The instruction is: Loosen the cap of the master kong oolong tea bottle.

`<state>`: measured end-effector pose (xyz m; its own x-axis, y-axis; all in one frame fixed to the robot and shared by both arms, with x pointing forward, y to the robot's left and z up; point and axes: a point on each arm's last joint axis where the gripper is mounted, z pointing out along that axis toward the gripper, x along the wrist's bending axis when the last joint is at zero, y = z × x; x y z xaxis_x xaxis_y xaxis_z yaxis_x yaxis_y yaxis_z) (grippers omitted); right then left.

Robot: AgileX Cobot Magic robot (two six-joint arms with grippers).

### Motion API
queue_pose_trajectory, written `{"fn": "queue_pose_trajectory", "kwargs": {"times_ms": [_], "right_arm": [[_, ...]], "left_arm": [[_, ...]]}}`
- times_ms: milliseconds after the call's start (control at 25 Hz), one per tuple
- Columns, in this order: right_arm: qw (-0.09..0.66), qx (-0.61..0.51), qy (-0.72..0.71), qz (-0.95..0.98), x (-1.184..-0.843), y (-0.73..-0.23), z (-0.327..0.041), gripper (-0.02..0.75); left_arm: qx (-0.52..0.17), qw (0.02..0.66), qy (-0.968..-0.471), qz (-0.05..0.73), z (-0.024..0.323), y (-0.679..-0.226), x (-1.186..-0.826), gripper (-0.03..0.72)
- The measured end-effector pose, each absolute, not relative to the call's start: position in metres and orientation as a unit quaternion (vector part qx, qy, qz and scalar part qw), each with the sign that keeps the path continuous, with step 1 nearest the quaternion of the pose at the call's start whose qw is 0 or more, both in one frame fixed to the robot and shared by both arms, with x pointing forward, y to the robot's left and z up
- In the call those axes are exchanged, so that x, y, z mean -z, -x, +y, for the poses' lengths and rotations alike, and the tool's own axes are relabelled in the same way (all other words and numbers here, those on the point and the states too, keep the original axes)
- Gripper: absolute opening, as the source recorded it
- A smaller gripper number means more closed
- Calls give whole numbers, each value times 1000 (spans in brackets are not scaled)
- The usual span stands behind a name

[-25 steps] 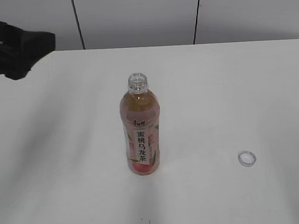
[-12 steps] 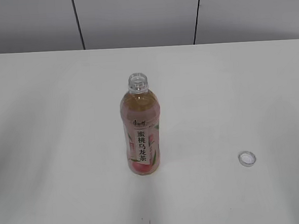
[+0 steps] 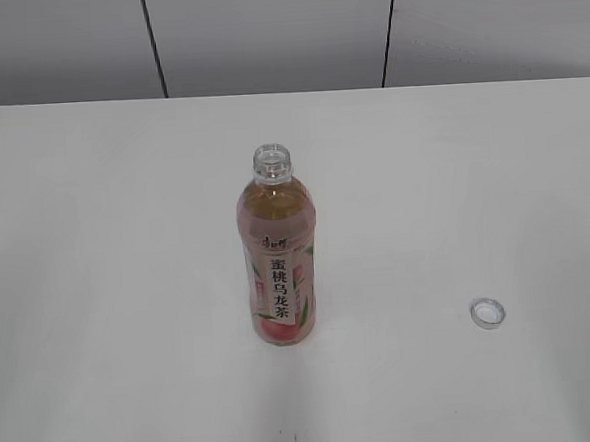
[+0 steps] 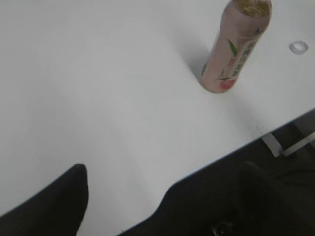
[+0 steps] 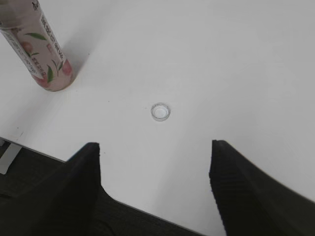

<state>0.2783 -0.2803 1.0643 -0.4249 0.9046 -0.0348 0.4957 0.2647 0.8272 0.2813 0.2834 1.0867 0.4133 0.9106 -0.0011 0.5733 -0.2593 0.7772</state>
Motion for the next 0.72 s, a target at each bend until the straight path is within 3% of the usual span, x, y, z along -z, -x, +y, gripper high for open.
{"fn": "queue_pose_trajectory", "kwargs": {"times_ms": [360,720], "right_arm": [[264,-387,-467,750,-1064,-278,-280,524],[265,-389,-466,749,-1065,-278,-280,524]], "left_arm": [[-229,381,-784,434,282,-268,-1073,563],[-233,379,-786,429,282,-270,-1069,563]]}}
